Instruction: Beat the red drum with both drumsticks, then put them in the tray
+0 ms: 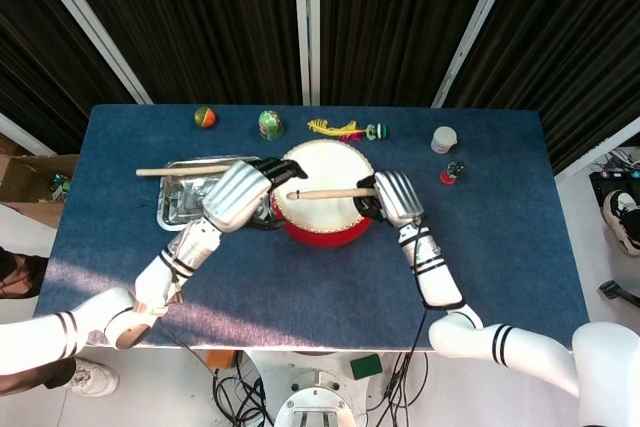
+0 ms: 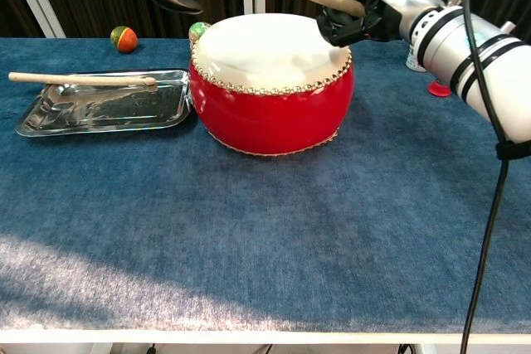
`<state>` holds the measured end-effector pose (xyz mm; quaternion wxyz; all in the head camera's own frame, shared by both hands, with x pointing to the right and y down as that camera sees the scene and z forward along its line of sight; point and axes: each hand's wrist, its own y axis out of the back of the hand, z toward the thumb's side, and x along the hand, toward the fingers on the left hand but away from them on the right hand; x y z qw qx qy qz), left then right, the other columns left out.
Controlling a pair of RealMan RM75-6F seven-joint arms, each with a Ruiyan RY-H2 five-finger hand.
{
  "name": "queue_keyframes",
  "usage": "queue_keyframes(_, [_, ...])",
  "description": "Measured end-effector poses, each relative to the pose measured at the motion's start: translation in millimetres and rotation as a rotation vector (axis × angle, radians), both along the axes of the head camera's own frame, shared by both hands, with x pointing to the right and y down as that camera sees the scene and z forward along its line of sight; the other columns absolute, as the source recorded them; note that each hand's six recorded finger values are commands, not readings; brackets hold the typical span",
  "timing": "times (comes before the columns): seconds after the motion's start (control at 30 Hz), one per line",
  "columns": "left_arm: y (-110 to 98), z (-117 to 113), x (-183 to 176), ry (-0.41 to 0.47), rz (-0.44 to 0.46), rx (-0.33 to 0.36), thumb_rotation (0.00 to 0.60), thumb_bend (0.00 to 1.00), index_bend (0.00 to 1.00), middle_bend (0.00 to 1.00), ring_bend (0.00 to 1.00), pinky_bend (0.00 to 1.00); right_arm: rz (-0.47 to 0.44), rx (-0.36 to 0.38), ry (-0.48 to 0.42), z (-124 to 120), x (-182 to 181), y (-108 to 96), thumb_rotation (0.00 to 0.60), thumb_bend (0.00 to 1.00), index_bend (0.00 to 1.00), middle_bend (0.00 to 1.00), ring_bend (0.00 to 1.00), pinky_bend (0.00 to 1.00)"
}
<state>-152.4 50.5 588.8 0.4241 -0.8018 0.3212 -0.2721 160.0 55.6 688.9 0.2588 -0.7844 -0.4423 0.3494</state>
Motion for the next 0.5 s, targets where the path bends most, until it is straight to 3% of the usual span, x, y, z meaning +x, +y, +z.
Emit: queue_keyframes(0.5, [-8,22,37,0.025,0.004,-0.020,0.600,0.24,0.43,0.43,0.47,0.66,0.015,-0.016,-0.019,1,-18,5,0.600,0.59,1.00,1.00,1.00,1.00])
